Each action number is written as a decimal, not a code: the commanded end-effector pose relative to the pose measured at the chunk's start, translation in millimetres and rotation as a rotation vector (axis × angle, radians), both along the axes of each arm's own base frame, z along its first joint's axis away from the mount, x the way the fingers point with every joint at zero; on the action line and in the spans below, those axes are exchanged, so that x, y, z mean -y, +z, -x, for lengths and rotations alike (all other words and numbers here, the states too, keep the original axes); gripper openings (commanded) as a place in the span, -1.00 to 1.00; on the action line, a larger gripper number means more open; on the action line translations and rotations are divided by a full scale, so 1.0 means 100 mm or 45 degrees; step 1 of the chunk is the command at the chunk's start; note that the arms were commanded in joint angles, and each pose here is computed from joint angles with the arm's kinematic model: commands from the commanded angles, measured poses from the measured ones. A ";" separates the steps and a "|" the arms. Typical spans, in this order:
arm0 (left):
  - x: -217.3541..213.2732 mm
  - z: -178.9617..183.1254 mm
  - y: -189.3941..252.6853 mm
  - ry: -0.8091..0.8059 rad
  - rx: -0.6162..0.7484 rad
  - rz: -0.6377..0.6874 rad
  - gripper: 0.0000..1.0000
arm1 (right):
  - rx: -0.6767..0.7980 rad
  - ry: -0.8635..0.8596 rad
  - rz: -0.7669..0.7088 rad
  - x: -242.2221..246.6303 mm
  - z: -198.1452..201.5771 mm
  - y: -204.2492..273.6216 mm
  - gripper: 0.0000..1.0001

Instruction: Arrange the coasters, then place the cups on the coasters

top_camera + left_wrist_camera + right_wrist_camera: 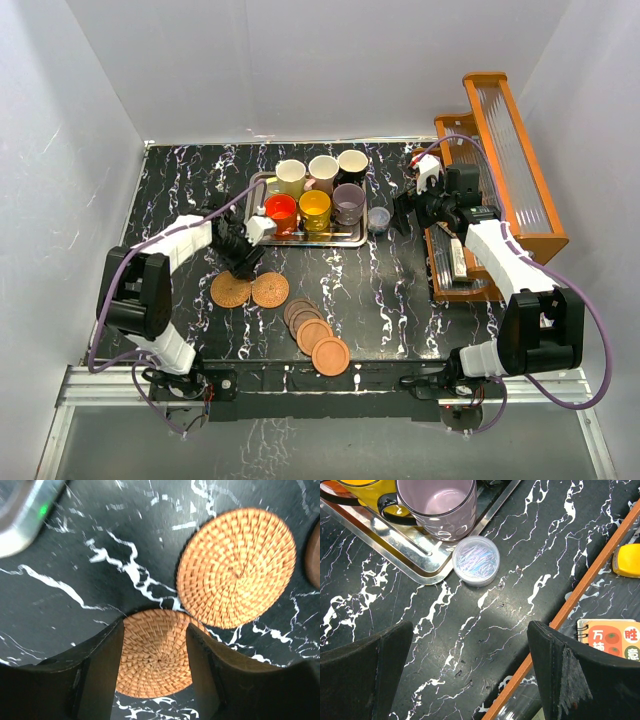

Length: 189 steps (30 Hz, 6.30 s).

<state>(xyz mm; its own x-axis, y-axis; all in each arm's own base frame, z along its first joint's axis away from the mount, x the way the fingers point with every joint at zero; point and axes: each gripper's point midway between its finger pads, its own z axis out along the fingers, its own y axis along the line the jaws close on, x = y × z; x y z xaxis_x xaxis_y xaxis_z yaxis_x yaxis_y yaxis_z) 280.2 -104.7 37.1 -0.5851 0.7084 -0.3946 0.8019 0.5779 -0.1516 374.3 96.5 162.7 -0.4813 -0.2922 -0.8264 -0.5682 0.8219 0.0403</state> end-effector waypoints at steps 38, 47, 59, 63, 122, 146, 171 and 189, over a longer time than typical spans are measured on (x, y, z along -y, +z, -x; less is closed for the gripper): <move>0.71 0.23 0.03 -0.390 0.117 0.081 0.13 | 0.104 0.003 0.003 0.02 -0.07 0.17 0.97; 0.37 0.55 -0.21 -0.481 0.042 -0.074 0.13 | 0.099 0.010 -0.001 0.01 -0.07 0.16 0.97; 0.14 0.51 -0.09 -0.443 0.111 -0.171 0.12 | 0.104 0.014 -0.004 0.00 -0.06 0.17 0.97; 0.41 0.36 0.11 -0.406 0.164 -0.027 0.13 | 0.104 0.015 -0.006 0.00 -0.06 0.18 0.97; 1.31 0.61 -0.27 -0.880 0.249 -0.197 0.39 | 0.105 -0.016 -0.003 0.10 -0.07 0.18 0.97; 0.93 0.03 -0.22 -0.674 0.374 -0.296 0.34 | 0.093 -0.019 0.000 0.11 -0.08 0.15 0.97; 1.79 0.70 0.29 -0.916 0.157 0.168 0.38 | 0.102 -0.041 -0.002 0.18 -0.09 0.17 0.97; 2.17 1.02 -0.11 -1.047 0.160 0.067 0.40 | 0.103 -0.052 -0.006 0.22 -0.09 0.18 0.97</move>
<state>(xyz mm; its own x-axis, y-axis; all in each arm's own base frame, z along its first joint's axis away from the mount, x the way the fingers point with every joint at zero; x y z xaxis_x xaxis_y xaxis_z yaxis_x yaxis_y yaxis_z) 175.7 -313.3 25.1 0.1459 0.8750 -0.4616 0.9758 -0.2042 -0.0787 379.0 75.0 162.6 -0.4953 -0.2663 -0.8269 -0.5239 0.8508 0.0398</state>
